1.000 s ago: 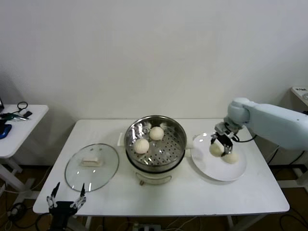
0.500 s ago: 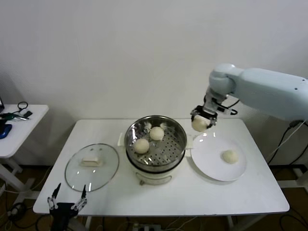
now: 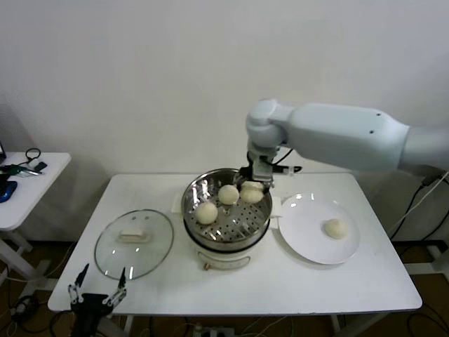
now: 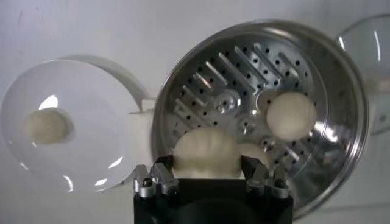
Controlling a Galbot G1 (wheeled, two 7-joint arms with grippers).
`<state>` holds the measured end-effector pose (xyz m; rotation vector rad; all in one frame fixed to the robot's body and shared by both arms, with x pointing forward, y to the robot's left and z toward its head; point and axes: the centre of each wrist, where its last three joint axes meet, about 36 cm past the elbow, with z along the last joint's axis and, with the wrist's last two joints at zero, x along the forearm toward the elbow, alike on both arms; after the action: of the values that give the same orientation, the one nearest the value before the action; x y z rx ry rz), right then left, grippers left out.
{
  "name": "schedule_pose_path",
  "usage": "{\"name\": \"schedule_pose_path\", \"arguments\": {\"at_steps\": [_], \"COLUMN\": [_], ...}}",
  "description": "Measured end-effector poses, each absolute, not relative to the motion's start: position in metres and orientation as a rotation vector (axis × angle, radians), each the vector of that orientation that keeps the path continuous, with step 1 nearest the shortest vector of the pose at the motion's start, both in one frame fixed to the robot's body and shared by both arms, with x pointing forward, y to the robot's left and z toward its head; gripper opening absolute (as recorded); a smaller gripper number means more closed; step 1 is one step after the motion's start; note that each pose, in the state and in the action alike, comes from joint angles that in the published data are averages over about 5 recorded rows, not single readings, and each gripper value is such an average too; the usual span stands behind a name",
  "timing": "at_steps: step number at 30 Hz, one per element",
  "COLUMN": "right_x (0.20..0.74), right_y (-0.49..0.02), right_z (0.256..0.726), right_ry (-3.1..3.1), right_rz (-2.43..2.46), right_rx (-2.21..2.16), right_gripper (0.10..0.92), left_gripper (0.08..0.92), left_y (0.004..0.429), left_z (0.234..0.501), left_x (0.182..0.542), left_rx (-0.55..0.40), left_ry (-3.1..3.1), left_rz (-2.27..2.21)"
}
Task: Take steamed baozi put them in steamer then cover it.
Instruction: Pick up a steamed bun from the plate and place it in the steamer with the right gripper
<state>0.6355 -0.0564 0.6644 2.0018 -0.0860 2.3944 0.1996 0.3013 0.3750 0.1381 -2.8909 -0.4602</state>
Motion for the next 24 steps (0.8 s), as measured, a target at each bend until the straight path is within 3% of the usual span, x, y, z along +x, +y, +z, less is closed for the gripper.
{"name": "schedule_pose_path", "arguments": {"at_steps": [11,24], "right_x": [0.613,0.602], "right_y": [-0.002,0.010], "right_z": [0.614,0.590], "right_ry": [0.106,0.169], "right_rz": [2.365,2.323], "right_rx": [2.129,2.187], "right_gripper": [0.721,0.736], "left_gripper": [0.823,0.823], "left_y": [0.303,0.300], "left_z": [0.372,0.369], "left_x": [0.196,0.202], "left_rx": [0.155,0.156], "left_ry": [-2.878,-2.877], "left_rz": [-0.444,-0.423]}}
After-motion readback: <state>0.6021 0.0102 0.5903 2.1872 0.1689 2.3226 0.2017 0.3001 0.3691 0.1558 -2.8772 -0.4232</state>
